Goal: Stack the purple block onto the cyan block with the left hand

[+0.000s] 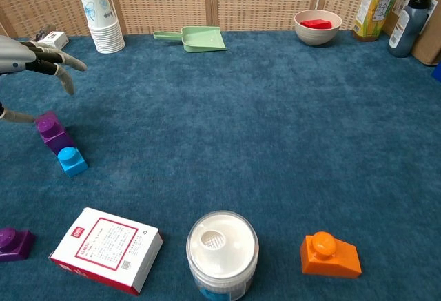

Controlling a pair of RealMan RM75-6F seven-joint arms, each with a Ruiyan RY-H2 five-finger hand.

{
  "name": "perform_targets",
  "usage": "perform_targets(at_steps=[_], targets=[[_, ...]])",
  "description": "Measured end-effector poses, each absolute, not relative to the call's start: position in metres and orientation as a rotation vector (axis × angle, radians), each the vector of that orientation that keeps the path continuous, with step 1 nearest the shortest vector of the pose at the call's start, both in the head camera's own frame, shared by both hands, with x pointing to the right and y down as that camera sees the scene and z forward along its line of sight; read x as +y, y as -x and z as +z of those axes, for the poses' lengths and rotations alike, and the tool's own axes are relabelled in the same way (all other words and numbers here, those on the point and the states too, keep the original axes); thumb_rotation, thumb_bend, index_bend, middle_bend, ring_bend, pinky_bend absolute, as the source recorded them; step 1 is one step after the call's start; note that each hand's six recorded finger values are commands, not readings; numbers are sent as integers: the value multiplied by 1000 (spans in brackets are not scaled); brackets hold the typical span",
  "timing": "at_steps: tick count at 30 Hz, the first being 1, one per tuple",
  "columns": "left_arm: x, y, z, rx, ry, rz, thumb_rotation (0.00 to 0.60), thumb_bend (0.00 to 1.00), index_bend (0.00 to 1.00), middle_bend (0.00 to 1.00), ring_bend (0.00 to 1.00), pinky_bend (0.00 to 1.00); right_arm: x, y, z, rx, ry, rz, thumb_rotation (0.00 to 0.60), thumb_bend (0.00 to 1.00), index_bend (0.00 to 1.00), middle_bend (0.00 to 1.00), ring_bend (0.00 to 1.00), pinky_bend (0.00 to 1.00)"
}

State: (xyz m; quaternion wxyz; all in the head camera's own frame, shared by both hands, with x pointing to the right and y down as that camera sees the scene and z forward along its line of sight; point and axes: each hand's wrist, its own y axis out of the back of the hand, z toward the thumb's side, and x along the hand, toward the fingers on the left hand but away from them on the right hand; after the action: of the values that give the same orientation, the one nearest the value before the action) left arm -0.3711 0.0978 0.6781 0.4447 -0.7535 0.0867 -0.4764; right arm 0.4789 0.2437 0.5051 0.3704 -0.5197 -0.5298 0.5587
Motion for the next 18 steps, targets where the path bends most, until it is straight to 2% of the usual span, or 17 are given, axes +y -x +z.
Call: perform_targets(at_steps=[14, 17, 18], targets=[[116, 368, 672, 524, 2100, -1232, 597, 319, 156, 55, 1, 0, 247, -480, 508, -1371, 1344, 1428, 600, 340, 369, 285, 112, 220], [121, 367, 676, 564, 2147, -1256, 532, 315, 120, 45, 0, 0, 247, -480, 508, -1373, 1345, 1426, 600, 341, 370, 285, 112, 220], [122, 366, 677, 573, 2161, -1264, 492, 313, 109, 41, 0, 0, 247, -480, 508, -1374, 1345, 1426, 600, 342, 370, 285, 113, 220]])
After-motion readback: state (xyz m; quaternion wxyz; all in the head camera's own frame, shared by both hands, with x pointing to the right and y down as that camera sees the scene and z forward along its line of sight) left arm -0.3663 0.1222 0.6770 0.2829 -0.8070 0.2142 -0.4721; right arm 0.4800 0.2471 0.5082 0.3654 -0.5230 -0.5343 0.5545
